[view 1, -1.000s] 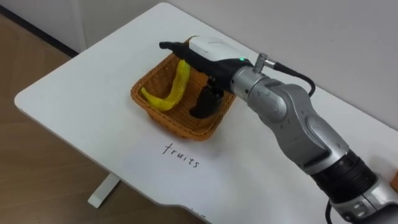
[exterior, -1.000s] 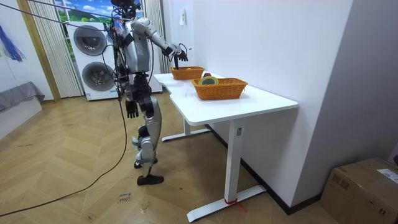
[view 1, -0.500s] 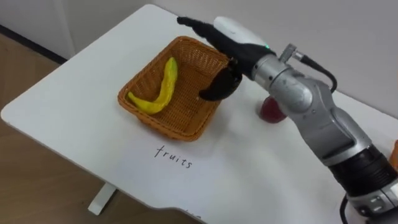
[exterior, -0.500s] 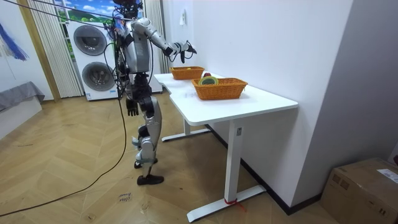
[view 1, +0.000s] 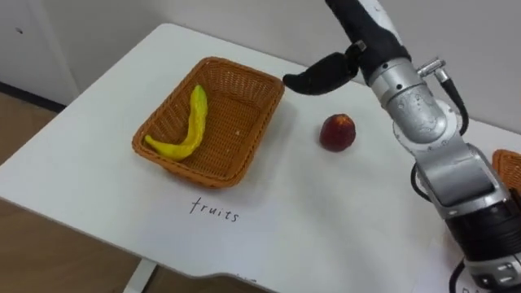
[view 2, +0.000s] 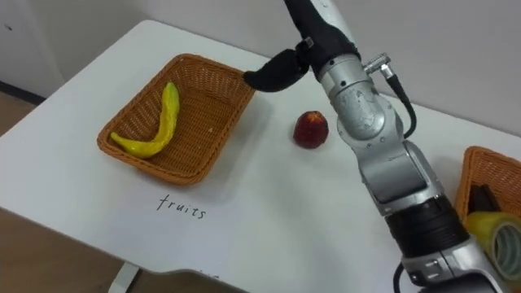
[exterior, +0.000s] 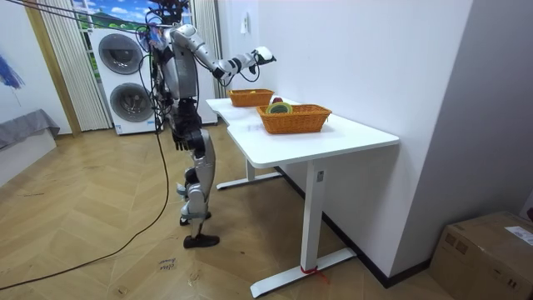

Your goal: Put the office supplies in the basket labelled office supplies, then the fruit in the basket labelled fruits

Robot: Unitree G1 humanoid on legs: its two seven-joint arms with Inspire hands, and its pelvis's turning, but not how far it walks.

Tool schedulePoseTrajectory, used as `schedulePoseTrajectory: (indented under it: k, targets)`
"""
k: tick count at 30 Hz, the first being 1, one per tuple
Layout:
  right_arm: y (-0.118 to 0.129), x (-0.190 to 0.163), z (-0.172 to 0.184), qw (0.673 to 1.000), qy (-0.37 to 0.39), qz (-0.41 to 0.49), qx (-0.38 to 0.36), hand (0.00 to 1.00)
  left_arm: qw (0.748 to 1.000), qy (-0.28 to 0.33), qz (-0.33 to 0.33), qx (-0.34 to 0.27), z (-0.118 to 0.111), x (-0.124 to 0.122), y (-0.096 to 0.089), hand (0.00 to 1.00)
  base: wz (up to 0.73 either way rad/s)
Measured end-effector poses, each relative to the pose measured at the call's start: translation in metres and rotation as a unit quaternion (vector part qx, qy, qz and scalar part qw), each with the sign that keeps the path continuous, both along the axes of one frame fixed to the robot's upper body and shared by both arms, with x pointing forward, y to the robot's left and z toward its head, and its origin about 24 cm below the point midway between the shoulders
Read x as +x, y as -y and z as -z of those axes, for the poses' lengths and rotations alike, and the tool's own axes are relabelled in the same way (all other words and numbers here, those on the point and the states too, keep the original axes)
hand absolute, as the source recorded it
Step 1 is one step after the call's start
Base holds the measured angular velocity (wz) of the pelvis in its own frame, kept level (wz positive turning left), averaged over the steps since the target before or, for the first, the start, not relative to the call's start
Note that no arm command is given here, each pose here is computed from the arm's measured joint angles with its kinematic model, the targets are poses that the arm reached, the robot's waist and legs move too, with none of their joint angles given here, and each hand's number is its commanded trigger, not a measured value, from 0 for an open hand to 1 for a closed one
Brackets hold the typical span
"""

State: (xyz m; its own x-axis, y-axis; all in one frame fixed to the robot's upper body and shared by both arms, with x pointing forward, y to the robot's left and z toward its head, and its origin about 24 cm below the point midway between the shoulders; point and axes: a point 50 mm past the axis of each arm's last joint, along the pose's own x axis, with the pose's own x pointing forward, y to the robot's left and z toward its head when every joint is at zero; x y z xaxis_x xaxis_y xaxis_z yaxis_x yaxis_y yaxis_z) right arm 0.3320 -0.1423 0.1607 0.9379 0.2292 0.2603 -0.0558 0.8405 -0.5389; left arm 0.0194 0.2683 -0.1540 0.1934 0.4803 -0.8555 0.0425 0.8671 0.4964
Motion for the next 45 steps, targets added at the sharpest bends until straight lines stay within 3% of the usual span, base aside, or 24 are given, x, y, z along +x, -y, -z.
schedulePoseTrajectory:
  k: [11,25,45]
  targets:
    - [0.016,0.007,0.016,0.995,-0.012,0.061,0.074,0.00,1.000,-0.023,-0.013,-0.013,0.005,-0.017,0.015,0.00,0.04]
    - [0.035,0.013,0.037,0.984,-0.064,0.106,0.131,0.00,0.999,-0.008,-0.001,-0.036,0.005,-0.008,0.021,0.00,0.05]
    - [0.044,0.008,0.071,0.975,-0.126,0.128,0.129,0.00,0.999,0.000,0.006,-0.044,0.005,0.003,0.022,0.00,0.00]
